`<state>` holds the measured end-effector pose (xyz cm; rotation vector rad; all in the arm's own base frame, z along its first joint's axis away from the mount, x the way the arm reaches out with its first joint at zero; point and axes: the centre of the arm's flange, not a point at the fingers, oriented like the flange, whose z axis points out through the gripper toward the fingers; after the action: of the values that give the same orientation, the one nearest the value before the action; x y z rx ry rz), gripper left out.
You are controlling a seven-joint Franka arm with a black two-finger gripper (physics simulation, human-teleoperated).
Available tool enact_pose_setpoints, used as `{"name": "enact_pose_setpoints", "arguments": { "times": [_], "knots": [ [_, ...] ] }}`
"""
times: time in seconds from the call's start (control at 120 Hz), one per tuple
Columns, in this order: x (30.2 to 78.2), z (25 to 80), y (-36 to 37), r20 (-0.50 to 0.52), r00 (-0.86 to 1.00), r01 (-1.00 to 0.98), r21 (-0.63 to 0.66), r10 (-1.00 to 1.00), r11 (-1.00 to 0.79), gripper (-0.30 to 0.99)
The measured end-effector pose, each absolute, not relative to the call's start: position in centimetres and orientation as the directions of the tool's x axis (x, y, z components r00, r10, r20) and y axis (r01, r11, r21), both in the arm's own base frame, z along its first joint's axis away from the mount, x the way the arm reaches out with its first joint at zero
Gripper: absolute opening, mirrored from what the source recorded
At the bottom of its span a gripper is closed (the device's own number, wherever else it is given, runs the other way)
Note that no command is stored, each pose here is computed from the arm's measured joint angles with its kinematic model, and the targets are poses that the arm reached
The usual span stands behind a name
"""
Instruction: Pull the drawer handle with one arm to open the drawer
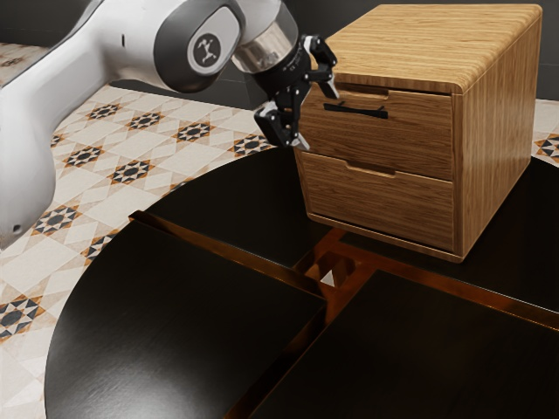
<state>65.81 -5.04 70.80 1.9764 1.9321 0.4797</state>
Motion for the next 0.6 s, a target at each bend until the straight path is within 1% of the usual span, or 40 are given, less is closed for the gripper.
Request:
{"name": "enact_pose_setpoints", "arguments": {
  "times": [0.233,0.6],
  "knots": [
    [66.2,70.7,-4.5,0.000,0.005,0.880,0.476,1.000,-0.005,0.69],
    [69.3,67.1,-3.7,-0.012,-0.009,0.871,0.491,1.000,0.014,0.69]
  ]
}}
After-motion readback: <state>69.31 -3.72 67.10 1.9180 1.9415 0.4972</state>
